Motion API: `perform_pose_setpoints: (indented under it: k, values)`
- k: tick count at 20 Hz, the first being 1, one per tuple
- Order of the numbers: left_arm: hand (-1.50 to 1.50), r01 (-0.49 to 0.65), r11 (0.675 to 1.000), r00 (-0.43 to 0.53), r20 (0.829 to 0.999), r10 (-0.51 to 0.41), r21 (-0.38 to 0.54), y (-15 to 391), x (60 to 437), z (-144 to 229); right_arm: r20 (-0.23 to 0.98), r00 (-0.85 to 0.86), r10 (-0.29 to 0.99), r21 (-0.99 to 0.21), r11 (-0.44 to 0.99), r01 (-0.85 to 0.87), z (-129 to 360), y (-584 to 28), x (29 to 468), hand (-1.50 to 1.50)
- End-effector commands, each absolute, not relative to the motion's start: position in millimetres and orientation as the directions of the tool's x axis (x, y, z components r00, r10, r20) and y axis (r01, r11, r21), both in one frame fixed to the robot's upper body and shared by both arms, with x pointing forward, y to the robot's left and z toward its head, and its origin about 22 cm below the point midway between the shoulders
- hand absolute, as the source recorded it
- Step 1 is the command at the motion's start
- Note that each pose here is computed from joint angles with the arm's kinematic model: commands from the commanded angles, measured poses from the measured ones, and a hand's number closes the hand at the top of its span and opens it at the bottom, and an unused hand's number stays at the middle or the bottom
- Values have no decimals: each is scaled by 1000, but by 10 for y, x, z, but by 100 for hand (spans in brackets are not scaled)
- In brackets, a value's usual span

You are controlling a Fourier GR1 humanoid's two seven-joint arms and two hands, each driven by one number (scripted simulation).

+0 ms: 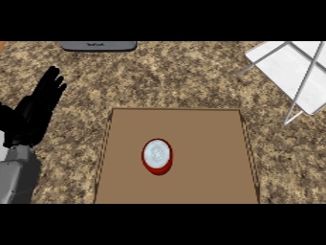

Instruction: Pick the sweet potato from the tray and place it in the tiered shelf

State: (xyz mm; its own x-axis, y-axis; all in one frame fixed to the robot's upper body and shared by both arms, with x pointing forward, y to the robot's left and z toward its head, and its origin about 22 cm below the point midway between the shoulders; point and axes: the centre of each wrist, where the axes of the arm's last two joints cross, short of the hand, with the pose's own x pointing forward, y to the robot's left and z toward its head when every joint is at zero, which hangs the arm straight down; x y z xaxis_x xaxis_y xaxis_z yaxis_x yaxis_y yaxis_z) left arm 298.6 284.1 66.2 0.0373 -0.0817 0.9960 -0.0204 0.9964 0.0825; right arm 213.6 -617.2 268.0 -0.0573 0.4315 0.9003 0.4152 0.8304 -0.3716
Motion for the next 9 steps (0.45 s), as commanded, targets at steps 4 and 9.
perform_pose_setpoints:
  k: [4, 9]
  values:
    - [0, -19, 996, 32, 996, -85, 86, 2844, 2990, 795, 868, -163, 470, -405, 858, 317, 2675, -6443, 1601, -150]
    - [0, -20, 996, 30, 996, -88, 88, 2861, 2901, 713, 822, -199, 533, -463, 830, 312, 2639, -6486, 1467, -150]
